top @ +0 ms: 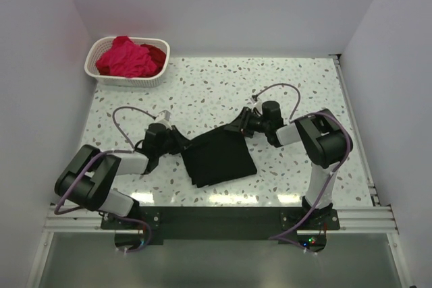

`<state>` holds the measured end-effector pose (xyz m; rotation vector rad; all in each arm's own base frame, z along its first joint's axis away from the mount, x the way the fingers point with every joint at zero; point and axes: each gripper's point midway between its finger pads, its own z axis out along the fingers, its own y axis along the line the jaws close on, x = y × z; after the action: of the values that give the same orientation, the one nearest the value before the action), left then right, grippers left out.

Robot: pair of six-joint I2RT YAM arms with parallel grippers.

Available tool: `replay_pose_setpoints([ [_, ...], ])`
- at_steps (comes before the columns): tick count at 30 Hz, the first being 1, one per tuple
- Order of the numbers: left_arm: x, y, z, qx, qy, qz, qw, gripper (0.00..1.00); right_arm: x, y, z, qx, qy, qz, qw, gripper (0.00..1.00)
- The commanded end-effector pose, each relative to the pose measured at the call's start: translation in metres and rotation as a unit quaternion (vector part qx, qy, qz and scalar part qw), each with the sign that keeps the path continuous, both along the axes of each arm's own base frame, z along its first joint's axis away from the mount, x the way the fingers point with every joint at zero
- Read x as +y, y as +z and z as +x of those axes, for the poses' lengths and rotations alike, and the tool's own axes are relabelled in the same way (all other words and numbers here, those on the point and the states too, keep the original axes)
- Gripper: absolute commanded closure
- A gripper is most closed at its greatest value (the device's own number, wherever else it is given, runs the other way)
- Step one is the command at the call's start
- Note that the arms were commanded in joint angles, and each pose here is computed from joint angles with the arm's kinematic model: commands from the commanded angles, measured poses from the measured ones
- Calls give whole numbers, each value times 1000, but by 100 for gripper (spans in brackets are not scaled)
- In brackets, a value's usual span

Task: Fold and stack the t-shirts
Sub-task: Fold the tshirt

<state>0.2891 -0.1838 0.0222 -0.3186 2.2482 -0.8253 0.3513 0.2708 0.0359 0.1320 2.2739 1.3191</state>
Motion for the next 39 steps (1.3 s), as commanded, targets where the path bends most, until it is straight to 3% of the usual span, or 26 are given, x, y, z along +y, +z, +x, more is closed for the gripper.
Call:
replay_pose_setpoints([
  [1, 13, 8, 21, -12, 36, 8, 999, 82, -6, 15, 21, -53, -18, 4, 998, 61],
  [5, 10, 49, 44, -60, 36, 17, 997, 66, -6, 45, 23, -76, -9, 1, 997, 60],
  [6, 11, 54, 43, -60, 35, 18, 997, 59, -6, 49, 20, -72, -5, 1, 997, 60],
  [11, 3, 88, 22, -92, 18, 12, 996, 47, -4, 80, 5, -88, 7, 24, 996, 59],
  [19, -27, 68, -25, -66, -33, -30, 997, 51, 22, 83, -9, -82, 42, 54, 994, 59],
  [24, -33, 63, -5, -84, -25, -37, 995, 53, 45, 75, -1, -79, 54, 74, 993, 59],
  [26, -24, 45, 7, -60, -2, -28, 998, 53, 46, 66, 5, -75, 43, 74, 994, 60],
  [33, 6, -4, 30, -1, 54, -23, 998, 61, 26, 5, 28, -39, 6, 32, 999, 60],
  [39, 3, -6, 61, 2, 55, -26, 998, 59, 5, -10, 61, -35, -16, 11, 999, 60],
])
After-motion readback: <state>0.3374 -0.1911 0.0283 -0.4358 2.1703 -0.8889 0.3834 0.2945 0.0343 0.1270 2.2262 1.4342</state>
